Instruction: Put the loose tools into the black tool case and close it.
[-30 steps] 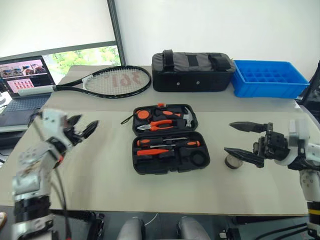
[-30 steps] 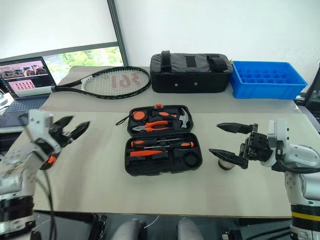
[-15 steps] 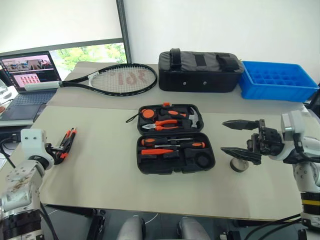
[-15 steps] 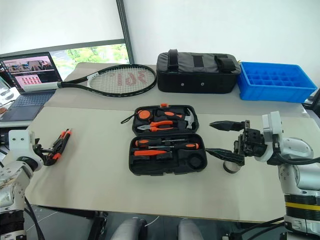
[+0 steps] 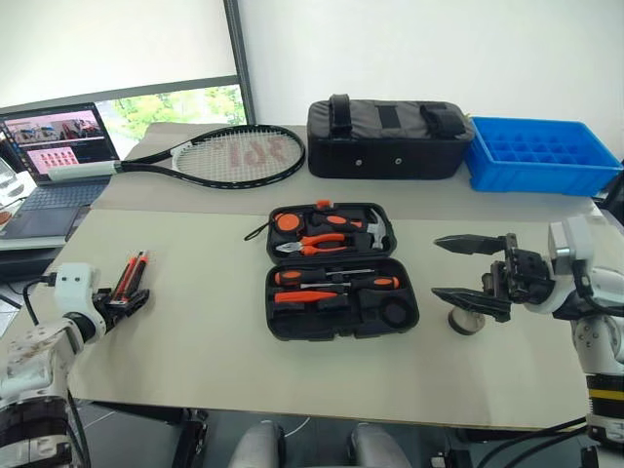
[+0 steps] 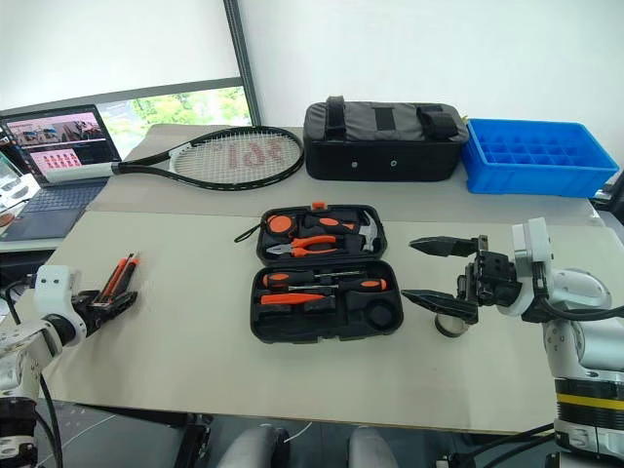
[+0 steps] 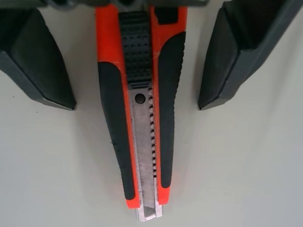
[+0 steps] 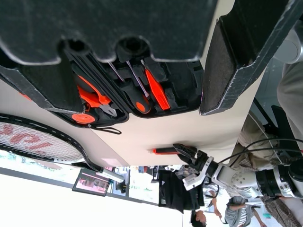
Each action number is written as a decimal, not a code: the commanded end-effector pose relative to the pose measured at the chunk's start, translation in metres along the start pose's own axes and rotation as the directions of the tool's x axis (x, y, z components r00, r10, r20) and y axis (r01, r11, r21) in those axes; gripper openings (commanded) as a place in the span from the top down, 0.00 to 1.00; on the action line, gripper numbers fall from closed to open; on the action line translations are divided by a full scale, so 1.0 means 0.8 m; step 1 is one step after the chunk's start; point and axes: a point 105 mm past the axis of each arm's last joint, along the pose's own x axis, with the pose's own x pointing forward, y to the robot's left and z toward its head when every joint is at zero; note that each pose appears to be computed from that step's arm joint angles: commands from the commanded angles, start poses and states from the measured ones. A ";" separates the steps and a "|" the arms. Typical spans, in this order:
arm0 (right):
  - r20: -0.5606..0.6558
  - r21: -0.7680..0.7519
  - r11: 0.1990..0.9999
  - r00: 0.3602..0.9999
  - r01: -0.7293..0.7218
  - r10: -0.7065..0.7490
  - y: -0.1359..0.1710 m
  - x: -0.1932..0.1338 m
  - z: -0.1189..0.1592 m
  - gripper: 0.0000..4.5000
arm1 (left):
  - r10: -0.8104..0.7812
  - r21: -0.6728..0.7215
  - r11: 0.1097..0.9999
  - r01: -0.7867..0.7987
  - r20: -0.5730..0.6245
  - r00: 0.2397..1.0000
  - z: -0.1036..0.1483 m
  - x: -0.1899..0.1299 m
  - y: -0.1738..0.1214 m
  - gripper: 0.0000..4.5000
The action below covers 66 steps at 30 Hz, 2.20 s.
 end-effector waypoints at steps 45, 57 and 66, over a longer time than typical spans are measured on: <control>-0.064 -0.074 0.981 0.981 0.180 -0.185 0.038 -0.043 0.005 0.00 | -0.766 0.589 0.010 0.808 -0.515 0.384 0.023 -0.044 -0.381 0.61; -0.072 -0.075 0.980 0.979 0.184 -0.190 0.039 -0.043 0.005 0.00 | -0.840 0.691 0.071 0.720 -0.348 0.417 0.089 -0.056 -0.380 0.04; -0.073 -0.065 0.980 0.978 0.190 -0.194 0.041 -0.042 0.005 0.00 | -0.920 0.669 0.066 0.741 -0.247 0.305 0.100 -0.052 -0.402 0.29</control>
